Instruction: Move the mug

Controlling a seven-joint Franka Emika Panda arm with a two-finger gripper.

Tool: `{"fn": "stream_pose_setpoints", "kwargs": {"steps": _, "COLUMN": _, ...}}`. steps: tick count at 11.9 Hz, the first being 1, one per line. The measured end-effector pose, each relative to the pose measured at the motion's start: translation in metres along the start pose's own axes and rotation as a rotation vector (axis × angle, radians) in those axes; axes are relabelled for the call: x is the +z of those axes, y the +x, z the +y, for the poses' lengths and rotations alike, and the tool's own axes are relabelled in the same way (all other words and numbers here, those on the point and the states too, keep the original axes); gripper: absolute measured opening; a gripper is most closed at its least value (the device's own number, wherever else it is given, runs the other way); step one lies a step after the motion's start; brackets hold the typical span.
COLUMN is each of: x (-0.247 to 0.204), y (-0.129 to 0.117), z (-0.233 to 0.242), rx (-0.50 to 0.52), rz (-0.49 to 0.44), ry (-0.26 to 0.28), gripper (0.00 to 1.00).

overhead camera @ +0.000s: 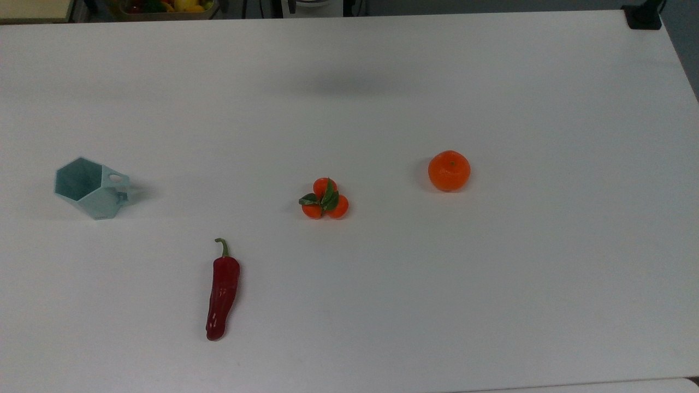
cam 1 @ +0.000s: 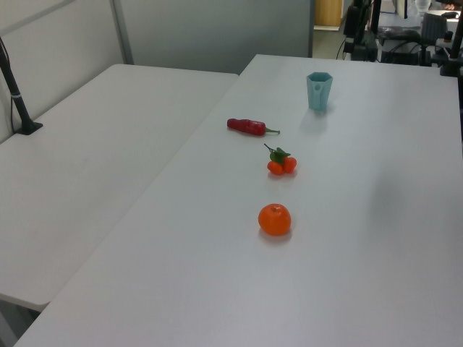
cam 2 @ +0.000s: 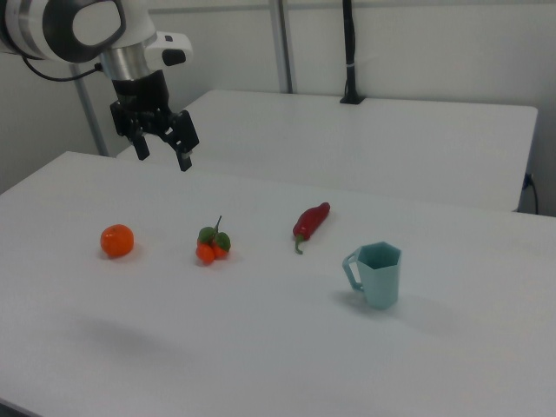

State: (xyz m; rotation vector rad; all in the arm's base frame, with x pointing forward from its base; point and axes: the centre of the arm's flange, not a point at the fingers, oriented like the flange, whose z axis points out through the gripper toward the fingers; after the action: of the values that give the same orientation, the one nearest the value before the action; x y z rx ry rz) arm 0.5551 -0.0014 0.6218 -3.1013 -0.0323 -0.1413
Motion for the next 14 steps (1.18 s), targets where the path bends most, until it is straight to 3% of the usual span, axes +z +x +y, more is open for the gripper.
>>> {"fn": "stream_pose_setpoints", "kwargs": {"steps": 14, "x": 0.0034, "y": -0.0007, "z": -0.0011, "rx": 0.003, "rz": -0.007, "ry": 0.016, "gripper": 1.0}}
